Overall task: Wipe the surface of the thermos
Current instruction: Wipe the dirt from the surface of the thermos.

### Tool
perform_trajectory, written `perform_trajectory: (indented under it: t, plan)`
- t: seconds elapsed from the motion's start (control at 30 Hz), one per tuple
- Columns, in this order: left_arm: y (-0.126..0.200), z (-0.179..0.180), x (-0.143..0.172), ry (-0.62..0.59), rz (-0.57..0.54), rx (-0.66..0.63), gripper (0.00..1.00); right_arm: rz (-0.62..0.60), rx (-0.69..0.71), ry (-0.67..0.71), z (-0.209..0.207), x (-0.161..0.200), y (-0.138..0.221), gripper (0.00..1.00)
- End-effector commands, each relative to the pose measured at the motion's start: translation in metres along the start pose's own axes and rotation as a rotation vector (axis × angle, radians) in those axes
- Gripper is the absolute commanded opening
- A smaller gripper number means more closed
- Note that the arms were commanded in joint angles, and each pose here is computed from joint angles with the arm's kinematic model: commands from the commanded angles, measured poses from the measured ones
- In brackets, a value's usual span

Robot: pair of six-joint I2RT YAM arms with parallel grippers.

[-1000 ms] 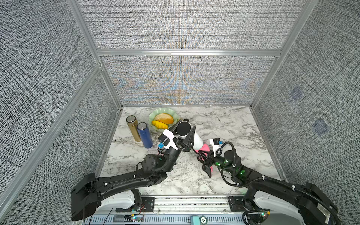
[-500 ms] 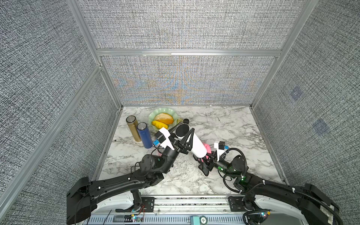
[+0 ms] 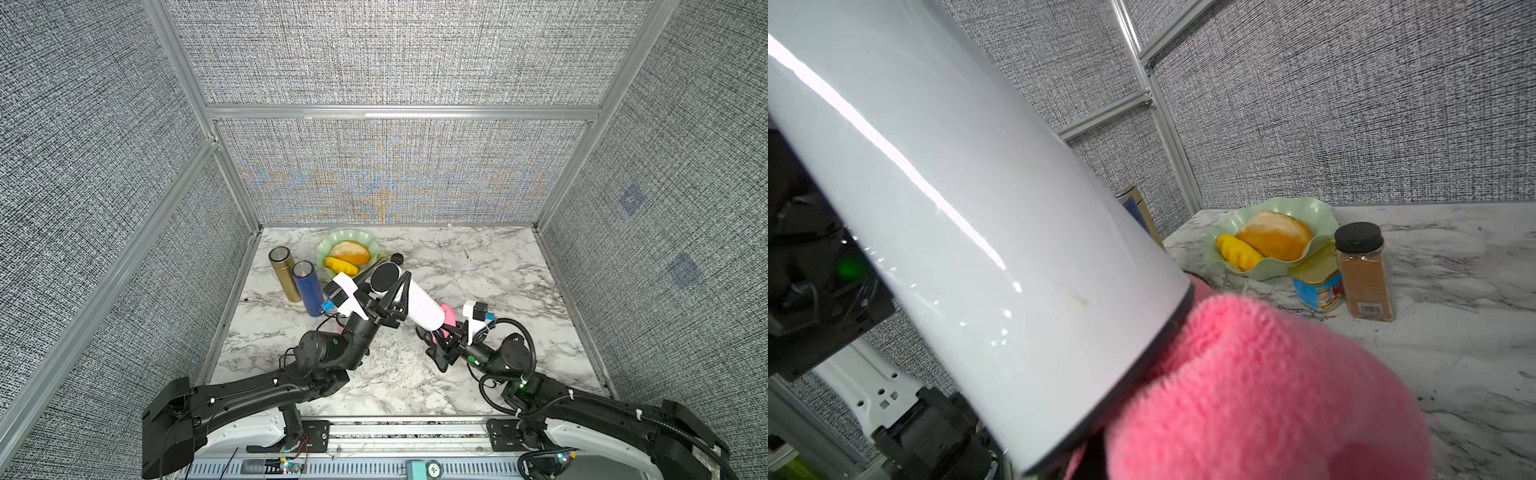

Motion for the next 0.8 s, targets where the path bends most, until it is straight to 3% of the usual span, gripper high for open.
perform_trajectory:
  t: [0.0, 0.1, 0.3, 0.6, 0.77]
  plan:
    - [-0.001, -0.001, 0.001, -0.002, -0.003, 0.003, 0.0, 0.008, -0.104, 0.052, 0.02, -0.002, -0.007, 0.0]
    - [-0.003, -0.001, 0.003, -0.014, 0.003, -0.011, 0.0, 0.002, -0.087, 0.064, 0.021, -0.001, -0.007, 0.0]
    - [-0.003, -0.001, 0.003, -0.006, 0.003, -0.008, 0.0, -0.104, 0.093, 0.085, 0.003, -0.011, 0.013, 0.0]
    - [-0.004, 0.0, 0.004, -0.012, 0.001, -0.019, 0.0, 0.025, -0.006, 0.106, 0.021, -0.003, -0.011, 0.0]
    - [-0.002, 0.001, 0.004, -0.016, 0.006, -0.026, 0.0, -0.078, 0.114, 0.114, 0.009, -0.008, 0.003, 0.0]
Point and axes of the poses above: each gripper's point midway between its finger pads, its own y axis back along the fingers, its own z axis along the line the jaws close on, x = y × z, the point moved 10 cm from there along y, back along the fingers, and after that the axes turned 4 degrees about -y, right-handed, at the moved point
